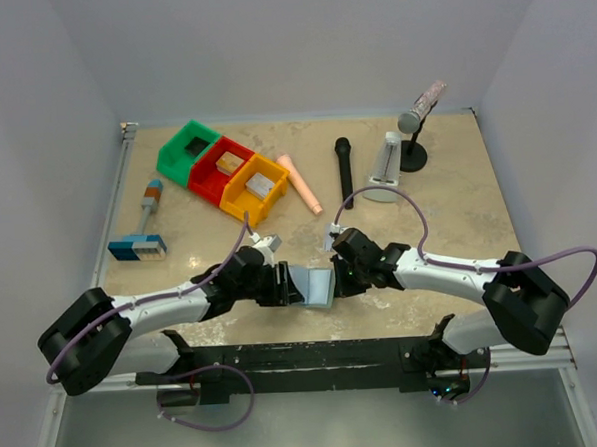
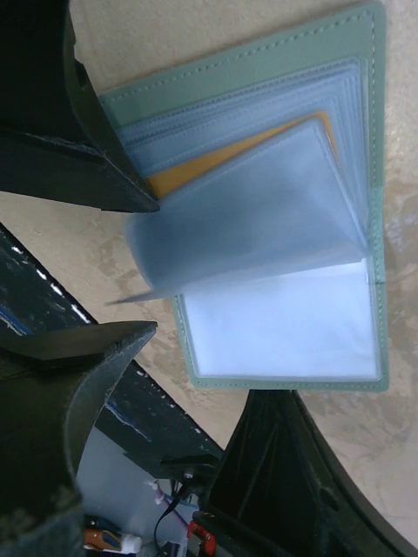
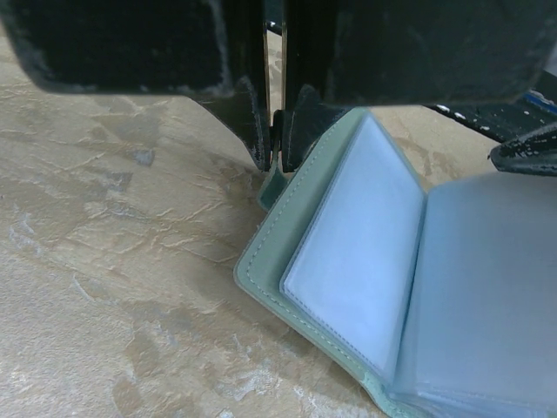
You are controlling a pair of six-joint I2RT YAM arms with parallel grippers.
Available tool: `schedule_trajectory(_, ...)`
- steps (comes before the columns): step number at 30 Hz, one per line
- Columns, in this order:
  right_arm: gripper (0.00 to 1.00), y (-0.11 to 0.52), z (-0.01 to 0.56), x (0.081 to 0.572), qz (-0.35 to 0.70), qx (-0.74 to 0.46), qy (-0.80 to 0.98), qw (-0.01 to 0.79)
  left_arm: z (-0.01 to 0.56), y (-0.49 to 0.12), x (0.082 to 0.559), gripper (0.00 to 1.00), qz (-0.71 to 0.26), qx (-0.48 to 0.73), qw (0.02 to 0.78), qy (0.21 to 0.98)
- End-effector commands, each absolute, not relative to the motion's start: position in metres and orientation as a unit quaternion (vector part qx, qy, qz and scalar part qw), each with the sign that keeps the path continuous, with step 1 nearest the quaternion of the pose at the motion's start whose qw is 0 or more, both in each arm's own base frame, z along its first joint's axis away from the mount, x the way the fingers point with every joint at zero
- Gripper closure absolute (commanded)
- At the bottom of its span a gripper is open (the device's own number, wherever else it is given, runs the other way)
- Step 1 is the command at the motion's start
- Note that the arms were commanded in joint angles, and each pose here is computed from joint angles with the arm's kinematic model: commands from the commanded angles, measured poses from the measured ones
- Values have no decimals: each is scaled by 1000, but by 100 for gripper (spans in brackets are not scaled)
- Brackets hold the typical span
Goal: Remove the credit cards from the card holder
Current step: Remove the credit card from the card holder.
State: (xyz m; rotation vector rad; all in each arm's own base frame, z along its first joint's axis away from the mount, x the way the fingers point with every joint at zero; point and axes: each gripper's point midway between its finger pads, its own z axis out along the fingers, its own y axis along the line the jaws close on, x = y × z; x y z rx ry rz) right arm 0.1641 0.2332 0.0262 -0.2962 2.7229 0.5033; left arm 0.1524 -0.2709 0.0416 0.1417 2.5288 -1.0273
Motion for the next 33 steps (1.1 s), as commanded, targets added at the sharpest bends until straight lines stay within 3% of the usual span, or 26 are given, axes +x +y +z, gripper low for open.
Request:
schedule_trajectory(1, 100, 245, 38, 172, 196, -110, 955, 194, 73, -297, 155, 43, -426, 91, 220, 873)
schedule_trajectory(12, 100, 240, 34, 167, 193, -108, 957, 190, 92, -310, 157, 43, -444, 111, 230, 859)
schedule_trajectory(21, 100, 238, 33, 166, 192, -108, 957, 190, 56, -238, 176, 41, -287, -8, 282, 915)
schedule_trajectory(33, 100, 237, 32, 165, 192, -108, 957, 189, 40, -233, 178, 40, -246, -13, 263, 933)
